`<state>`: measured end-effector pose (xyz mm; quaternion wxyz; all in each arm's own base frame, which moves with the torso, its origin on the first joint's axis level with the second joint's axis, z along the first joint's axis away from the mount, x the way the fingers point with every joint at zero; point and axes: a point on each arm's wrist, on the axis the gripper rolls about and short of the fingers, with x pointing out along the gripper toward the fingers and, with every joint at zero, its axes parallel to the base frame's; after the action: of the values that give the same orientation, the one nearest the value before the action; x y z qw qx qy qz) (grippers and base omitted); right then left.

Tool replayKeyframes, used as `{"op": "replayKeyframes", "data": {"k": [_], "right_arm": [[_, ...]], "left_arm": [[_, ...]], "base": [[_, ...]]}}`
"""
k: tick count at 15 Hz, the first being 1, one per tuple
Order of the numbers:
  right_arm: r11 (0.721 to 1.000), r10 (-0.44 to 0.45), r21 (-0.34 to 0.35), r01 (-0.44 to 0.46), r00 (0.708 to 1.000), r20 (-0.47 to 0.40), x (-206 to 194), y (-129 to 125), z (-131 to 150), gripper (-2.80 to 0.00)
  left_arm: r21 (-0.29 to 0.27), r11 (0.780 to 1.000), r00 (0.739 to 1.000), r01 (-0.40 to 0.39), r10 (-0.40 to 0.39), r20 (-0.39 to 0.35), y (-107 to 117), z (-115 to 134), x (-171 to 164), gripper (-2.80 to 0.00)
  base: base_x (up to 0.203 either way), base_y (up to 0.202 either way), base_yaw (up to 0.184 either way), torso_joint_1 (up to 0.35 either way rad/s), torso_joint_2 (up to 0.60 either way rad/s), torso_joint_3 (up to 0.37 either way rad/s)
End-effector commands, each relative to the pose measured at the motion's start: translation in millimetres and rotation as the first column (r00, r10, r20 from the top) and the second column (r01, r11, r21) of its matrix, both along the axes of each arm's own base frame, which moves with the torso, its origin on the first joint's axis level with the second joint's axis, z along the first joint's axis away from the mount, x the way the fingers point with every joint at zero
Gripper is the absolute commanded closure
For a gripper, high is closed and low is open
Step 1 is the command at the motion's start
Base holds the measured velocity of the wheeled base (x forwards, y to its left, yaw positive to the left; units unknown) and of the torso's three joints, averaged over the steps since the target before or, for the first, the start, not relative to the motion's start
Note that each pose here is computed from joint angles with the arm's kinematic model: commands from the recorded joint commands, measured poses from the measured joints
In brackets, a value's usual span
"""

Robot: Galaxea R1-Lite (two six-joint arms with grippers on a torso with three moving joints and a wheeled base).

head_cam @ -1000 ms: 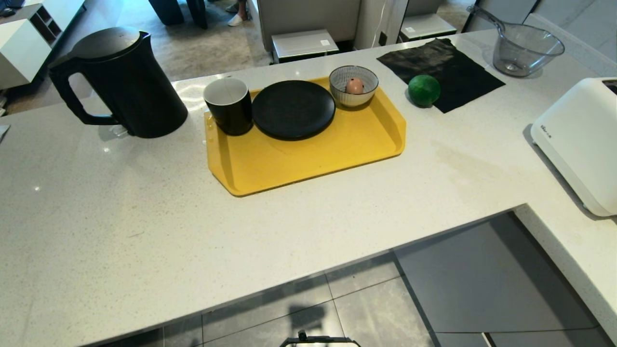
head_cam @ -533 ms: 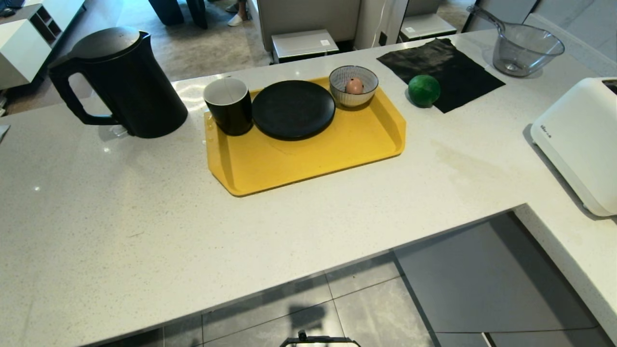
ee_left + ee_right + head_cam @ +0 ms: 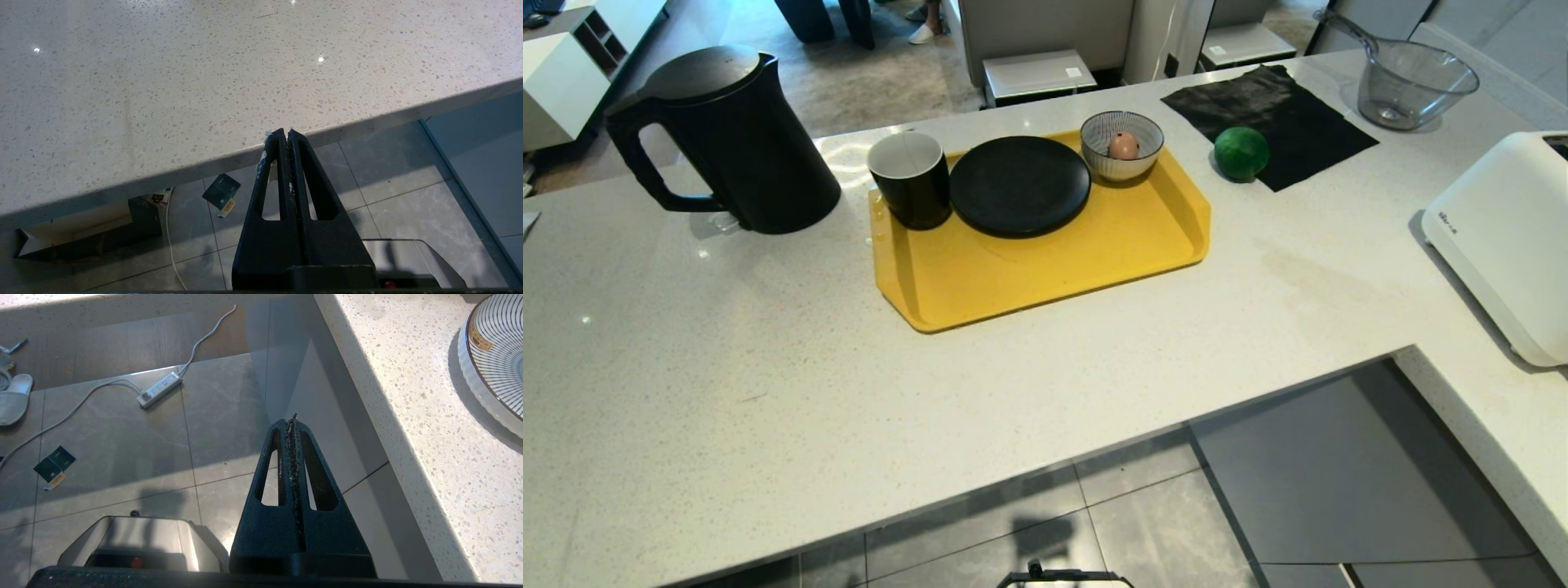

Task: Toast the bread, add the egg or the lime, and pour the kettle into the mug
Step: Put the fruit on a plate

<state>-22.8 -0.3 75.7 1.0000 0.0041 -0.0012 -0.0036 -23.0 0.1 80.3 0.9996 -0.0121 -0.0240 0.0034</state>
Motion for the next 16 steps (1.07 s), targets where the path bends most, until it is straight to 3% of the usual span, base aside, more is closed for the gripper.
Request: {"op": "replayKeyframes", "data": {"k": [1, 9, 12, 14, 16], "right_arm": [[1.000, 0.001, 0.000, -0.001, 1.000, -0.001, 0.1, 0.0, 0.1, 0.00], [1.000, 0.003, 0.000, -0.003, 1.000, -0.001, 0.1, 0.0, 0.1, 0.00], [0.997, 0.074, 0.000, -0.074, 0.997, -0.001, 0.2, -1.7, 0.1, 0.00], [1.000, 0.010, 0.000, -0.010, 1.000, -0.001, 0.1, -0.2, 0.1, 0.00], [1.000, 0.001, 0.000, -0.001, 1.000, -0.001, 0.1, 0.0, 0.1, 0.00]], "left_arm": [[-0.001, 1.000, 1.000, -0.001, 0.001, -0.016, 0.0, -4.6, 1.3, 0.00], [-0.001, 1.000, 1.000, 0.000, 0.000, -0.016, 0.0, -4.6, 1.3, 0.00], [-0.001, 1.000, 1.000, 0.000, 0.000, -0.016, 0.0, -4.6, 1.3, 0.00], [-0.001, 1.000, 1.000, -0.001, 0.001, -0.016, 0.0, -4.6, 1.3, 0.00], [-0.001, 1.000, 1.000, 0.000, 0.000, -0.016, 0.0, -4.6, 1.3, 0.00]], "base": [[0.000, 0.000, 0.000, 0.000, 0.00, 0.000], [0.000, 0.000, 0.000, 0.000, 0.00, 0.000], [0.000, 0.000, 0.000, 0.000, 0.00, 0.000], [0.109, 0.000, -0.002, -0.007, 0.00, 0.009], [0.188, 0.000, 0.000, 0.012, 0.01, 0.002]]}}
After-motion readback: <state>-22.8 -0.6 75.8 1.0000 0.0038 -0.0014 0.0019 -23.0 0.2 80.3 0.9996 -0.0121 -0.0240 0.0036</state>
